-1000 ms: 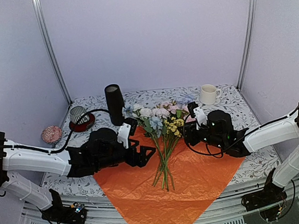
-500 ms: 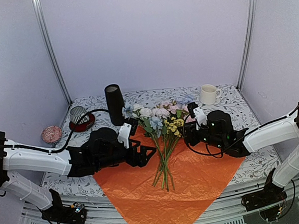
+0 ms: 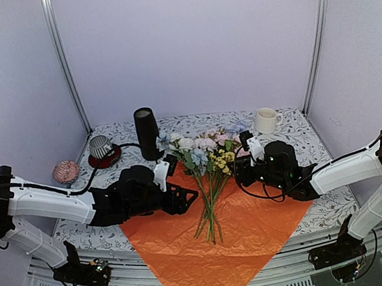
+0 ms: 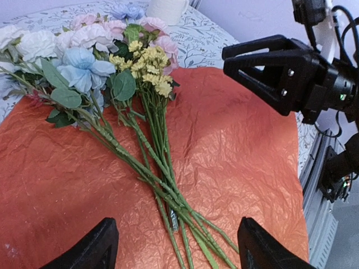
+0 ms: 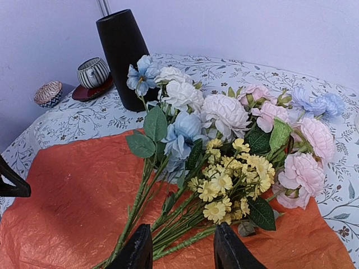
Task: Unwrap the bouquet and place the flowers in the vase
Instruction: Pick up the fake flower from the flattened wrapping paper.
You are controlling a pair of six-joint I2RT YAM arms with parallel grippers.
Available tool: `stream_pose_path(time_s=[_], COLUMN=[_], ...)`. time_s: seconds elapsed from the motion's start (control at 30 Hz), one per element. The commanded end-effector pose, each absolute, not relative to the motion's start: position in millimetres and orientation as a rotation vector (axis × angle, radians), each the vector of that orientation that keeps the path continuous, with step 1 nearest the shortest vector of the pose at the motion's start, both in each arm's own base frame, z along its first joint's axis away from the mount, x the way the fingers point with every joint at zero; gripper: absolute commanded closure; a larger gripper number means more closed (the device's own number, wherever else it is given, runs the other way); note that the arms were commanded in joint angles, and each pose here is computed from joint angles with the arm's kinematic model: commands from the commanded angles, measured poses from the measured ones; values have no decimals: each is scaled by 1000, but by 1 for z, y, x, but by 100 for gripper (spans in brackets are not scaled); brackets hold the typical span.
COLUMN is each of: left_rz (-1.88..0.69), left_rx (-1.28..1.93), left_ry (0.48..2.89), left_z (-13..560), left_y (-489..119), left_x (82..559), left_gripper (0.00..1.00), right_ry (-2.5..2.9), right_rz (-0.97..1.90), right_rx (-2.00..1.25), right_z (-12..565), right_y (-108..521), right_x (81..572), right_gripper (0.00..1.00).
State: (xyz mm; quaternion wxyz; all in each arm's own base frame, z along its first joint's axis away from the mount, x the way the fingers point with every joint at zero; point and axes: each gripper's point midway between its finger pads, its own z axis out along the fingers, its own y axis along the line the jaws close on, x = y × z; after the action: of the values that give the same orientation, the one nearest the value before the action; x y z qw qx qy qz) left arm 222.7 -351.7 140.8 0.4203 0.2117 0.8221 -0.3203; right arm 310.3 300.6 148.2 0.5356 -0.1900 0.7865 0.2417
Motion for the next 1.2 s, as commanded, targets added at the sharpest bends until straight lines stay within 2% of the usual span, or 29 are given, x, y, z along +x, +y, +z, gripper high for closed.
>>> stream_pose_path(time_s=[0.0,0.27,0.53,0.63,0.83,1.17], left_rz=[-757,-740,-815,-812,-782,-747], left_rx=[436,391,330,293,229,174], left_ry=[2162,2288,2301,2288,2245,2226], left_z=[123,97,100,106,119,123], left_y=[-345,-346,-352,-347,-324,-282], left_x=[232,231,258,270,277,271], left_gripper=[28,42,48,49,48,47], right_ry=[1882,2063,2140,2179,2289,2403], right_rz=[577,759,874,931,997,873], right_rx=[-414,-299,-243,-274,-414,-513], right_z=[152,133,129,123,107,77], right_y=[298,297,303,314,352,391], right_x=[314,289,276,272,270,275], right_gripper=[60,62,62,63,73,73])
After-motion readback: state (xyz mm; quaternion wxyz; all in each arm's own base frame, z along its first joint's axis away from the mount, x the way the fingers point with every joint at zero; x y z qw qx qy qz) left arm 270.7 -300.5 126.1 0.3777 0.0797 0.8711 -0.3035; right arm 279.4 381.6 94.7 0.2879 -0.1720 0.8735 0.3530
